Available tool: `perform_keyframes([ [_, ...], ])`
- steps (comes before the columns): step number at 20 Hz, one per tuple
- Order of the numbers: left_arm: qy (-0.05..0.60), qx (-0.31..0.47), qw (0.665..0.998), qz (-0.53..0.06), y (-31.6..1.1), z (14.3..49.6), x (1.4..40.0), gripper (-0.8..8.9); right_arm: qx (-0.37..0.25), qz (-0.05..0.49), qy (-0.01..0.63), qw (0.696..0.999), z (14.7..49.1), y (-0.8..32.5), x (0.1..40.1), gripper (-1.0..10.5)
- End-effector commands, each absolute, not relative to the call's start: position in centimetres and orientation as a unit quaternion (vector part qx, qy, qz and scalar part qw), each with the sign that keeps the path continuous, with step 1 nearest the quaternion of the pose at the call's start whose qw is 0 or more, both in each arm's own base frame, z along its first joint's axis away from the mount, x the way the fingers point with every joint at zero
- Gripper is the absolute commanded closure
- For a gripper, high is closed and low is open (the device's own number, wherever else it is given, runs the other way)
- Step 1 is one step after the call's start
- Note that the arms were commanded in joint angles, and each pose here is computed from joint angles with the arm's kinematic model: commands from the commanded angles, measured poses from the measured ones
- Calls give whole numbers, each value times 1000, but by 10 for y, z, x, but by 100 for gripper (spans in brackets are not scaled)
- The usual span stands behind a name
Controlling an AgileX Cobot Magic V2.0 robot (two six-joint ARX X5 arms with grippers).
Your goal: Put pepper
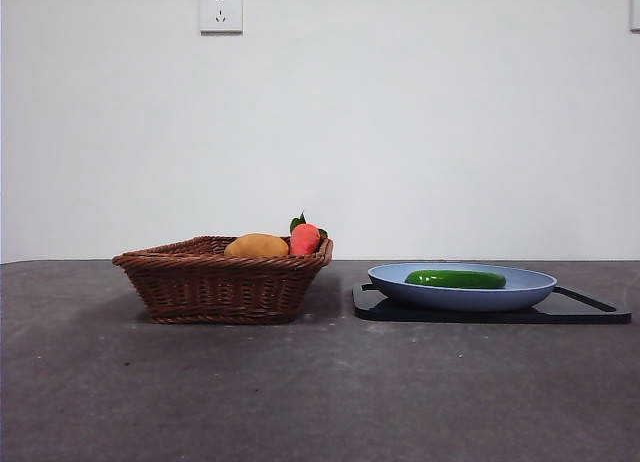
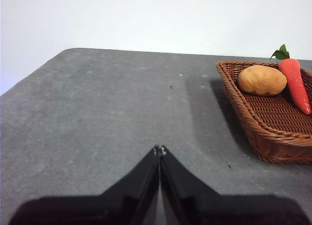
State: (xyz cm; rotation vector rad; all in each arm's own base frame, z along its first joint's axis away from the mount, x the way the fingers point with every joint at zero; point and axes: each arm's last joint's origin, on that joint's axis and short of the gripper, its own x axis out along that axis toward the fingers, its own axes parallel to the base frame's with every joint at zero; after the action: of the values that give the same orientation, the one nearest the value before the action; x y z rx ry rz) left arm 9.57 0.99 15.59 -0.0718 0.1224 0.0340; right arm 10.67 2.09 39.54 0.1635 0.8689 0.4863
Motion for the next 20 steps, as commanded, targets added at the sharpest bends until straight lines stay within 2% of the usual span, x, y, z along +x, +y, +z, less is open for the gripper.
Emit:
perform_keyframes([
  [1,62,-39,997,18,10,153,96,806,79,233,408,879,400,21,107,936],
  [6,62,-39,997,18,10,153,96,806,78,233,408,879,400,21,107,936],
  [8,62,-39,997,18,10,153,96,806,42,247,386,888,402,21,109,936],
  [9,62,-39,997,18,10,153,96,806,36,244,369,896,404,20,111,936],
  [13,62,-39,997,18,10,153,96,806,14,236,226,945,410,18,105,936],
  [16,62,-39,997,18,10,153,96,806,6,227,148,962,380,16,98,936],
  [20,62,-39,997,18,10,153,96,806,-5,168,71,983,318,12,95,936],
])
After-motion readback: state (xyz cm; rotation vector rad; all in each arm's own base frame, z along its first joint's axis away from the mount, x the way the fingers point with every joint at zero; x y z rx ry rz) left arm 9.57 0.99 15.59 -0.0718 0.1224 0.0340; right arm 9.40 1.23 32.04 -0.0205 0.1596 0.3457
